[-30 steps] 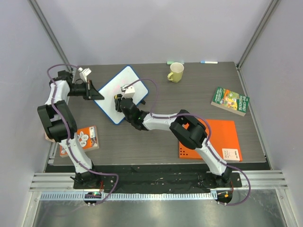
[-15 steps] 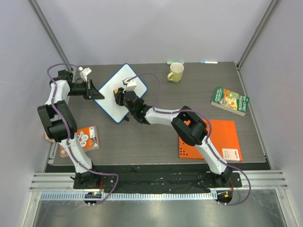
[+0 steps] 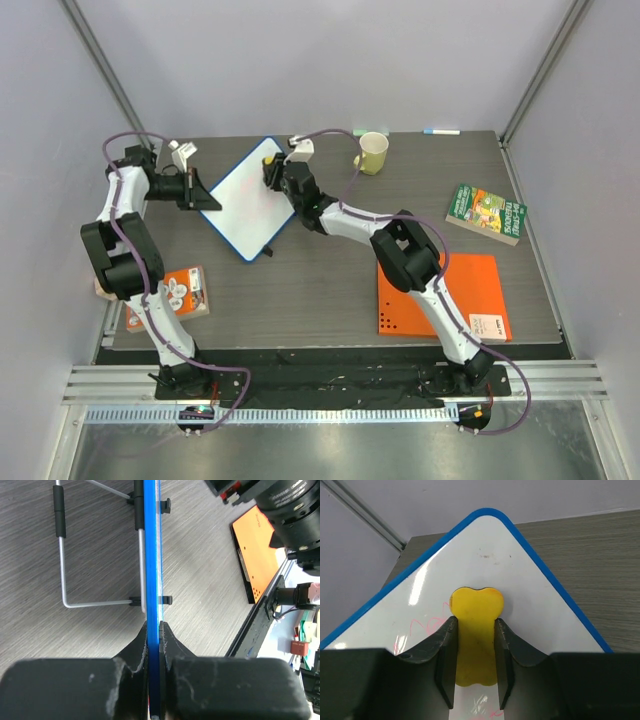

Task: Erase the whiteboard

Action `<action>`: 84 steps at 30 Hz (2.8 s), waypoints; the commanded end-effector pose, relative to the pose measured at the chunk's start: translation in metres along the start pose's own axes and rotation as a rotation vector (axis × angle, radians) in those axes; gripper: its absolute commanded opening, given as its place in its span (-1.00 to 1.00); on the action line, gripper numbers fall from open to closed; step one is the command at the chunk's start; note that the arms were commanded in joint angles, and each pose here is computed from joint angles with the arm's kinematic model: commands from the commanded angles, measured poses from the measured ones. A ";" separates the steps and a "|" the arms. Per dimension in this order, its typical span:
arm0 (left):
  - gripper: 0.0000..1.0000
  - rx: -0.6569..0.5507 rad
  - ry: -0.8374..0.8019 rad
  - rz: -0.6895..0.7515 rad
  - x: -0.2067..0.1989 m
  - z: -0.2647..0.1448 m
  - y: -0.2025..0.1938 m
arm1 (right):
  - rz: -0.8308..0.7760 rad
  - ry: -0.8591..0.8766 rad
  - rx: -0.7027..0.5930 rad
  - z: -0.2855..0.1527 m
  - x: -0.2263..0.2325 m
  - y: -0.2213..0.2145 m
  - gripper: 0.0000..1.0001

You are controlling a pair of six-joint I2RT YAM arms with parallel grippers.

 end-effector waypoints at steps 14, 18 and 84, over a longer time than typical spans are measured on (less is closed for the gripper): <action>-1.00 0.071 -0.054 0.055 -0.027 0.001 -0.009 | -0.101 0.161 0.344 -0.103 0.073 -0.150 -0.98; -1.00 0.071 -0.068 0.047 -0.029 0.000 -0.008 | -0.065 0.166 0.331 -0.114 0.084 -0.157 -0.98; -1.00 0.197 -0.084 0.019 -0.028 0.004 -0.027 | 0.024 0.308 0.383 -0.123 0.098 -0.158 -0.98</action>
Point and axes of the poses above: each gripper's point midway between its finger pads, its own z axis out along the fingers, its own x axis along the line the jaws close on, y = z × x, the point moved 6 cm from there along -z, back along the fingers, and after that the axes turned 10 degrees about -z, right-handed, at the moved point
